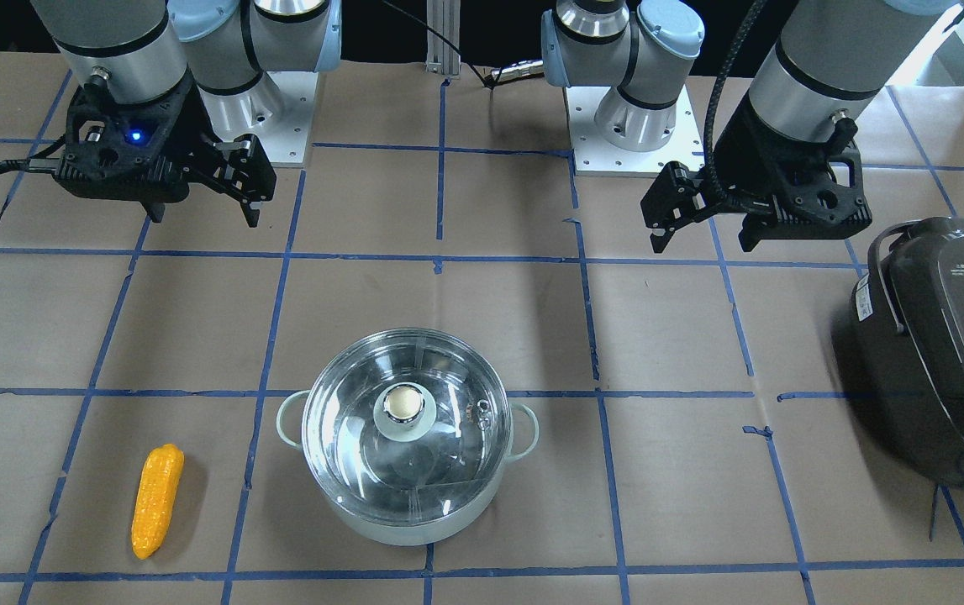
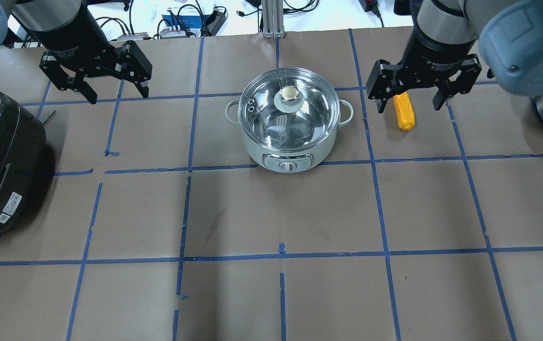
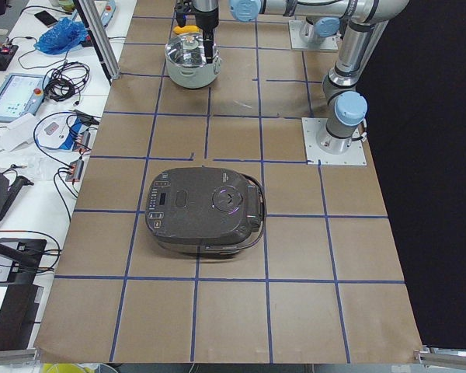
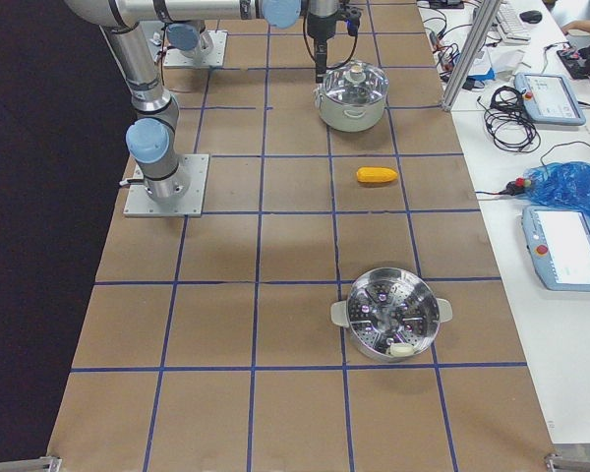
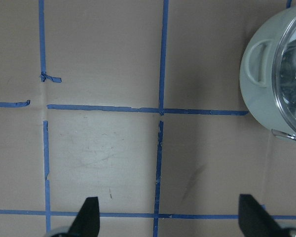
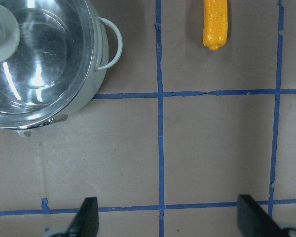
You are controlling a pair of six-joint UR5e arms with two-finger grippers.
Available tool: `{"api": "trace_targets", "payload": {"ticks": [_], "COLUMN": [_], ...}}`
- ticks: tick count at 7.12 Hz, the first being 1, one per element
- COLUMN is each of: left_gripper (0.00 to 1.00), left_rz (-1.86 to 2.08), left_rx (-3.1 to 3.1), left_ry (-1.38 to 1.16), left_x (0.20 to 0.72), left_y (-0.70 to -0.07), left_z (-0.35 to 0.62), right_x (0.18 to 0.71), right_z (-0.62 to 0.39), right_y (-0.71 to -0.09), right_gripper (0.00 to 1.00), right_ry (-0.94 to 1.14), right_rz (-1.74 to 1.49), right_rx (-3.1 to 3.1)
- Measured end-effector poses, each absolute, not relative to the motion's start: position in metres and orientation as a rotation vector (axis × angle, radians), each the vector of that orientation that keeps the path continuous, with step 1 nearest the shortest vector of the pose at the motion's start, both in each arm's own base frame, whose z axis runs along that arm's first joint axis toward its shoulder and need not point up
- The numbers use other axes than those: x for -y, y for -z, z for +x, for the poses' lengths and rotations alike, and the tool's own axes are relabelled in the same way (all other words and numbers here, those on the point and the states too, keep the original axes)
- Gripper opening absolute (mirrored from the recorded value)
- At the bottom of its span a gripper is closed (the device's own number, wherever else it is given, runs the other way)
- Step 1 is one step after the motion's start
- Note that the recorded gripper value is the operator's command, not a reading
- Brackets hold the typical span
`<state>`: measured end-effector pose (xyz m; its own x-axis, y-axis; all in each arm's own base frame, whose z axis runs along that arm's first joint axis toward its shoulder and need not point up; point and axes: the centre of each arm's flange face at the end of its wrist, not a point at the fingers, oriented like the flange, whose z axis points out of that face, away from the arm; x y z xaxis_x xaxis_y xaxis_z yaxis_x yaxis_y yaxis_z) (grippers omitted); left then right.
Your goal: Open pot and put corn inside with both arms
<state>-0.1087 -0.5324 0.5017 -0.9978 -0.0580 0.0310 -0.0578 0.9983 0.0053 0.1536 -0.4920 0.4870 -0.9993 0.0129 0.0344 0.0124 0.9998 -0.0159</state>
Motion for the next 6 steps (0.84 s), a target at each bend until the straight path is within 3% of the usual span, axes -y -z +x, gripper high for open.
{"api": "trace_targets", "payload": {"ticks": [6], "left_gripper": [1.0], "left_rz": [0.093], "left_rx": [3.103], "left_ry": [0.009], "left_x": [0.5296], "left_y": [-0.5042], "left_z": [-0.1122], "right_x": [0.4916], "right_z": [0.1527], "right_y": [-0.4844], "right_gripper": [1.0], "right_ry": [-0.016], "right_rz": [-0.022], "right_rx": [3.106]}}
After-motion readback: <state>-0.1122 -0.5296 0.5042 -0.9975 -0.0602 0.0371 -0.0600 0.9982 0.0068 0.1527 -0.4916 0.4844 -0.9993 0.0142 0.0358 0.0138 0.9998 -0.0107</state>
